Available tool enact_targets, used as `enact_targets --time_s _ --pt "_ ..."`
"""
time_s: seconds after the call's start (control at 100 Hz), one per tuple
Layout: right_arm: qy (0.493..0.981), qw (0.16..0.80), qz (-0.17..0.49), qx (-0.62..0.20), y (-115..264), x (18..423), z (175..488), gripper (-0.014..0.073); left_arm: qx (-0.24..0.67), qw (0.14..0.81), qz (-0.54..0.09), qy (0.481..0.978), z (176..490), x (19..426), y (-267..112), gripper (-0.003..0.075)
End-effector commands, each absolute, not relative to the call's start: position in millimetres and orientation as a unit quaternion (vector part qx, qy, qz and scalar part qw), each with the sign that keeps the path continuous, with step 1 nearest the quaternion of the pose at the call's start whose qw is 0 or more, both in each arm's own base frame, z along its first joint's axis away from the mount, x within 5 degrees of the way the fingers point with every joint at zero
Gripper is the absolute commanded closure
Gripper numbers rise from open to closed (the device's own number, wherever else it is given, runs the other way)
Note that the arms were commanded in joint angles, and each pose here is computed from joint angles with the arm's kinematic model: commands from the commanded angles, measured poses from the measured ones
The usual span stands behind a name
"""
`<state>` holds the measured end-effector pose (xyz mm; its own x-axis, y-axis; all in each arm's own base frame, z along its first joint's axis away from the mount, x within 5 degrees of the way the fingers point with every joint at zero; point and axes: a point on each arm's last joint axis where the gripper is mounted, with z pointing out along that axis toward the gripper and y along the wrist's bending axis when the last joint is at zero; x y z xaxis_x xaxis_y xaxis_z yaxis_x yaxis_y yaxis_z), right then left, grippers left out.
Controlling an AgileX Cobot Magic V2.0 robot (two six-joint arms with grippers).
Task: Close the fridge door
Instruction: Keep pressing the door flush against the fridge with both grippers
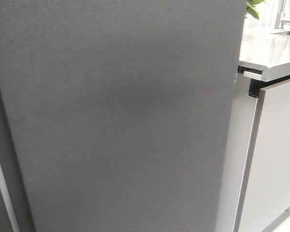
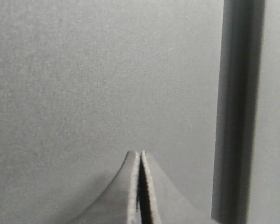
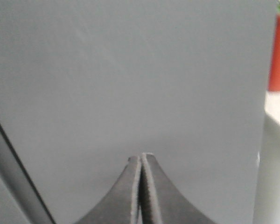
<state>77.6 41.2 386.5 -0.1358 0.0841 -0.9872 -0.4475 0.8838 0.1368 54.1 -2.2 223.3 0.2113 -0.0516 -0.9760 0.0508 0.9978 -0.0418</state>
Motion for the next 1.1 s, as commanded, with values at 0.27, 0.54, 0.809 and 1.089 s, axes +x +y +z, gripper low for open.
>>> enact_targets --time_s 0.27,0.54,0.809,1.089 --pt "0.710 0.666 0.200 -0.107 35 67 371 0.0639 -0.004 0.796 -0.038 0.604 219 53 -2 0.0740" --pt "0.711 0.665 0.200 -0.108 35 66 371 0.0639 -0.004 0.796 -0.038 0.604 219 53 -2 0.0740" --pt "0.711 0.665 0.200 -0.108 35 66 371 0.0639 -0.004 0.796 -0.038 0.604 219 53 -2 0.0740" --pt "0.710 0.670 0.185 -0.114 34 67 371 0.0639 -0.004 0.796 -0.038 0.604 219 53 -2 0.0740"
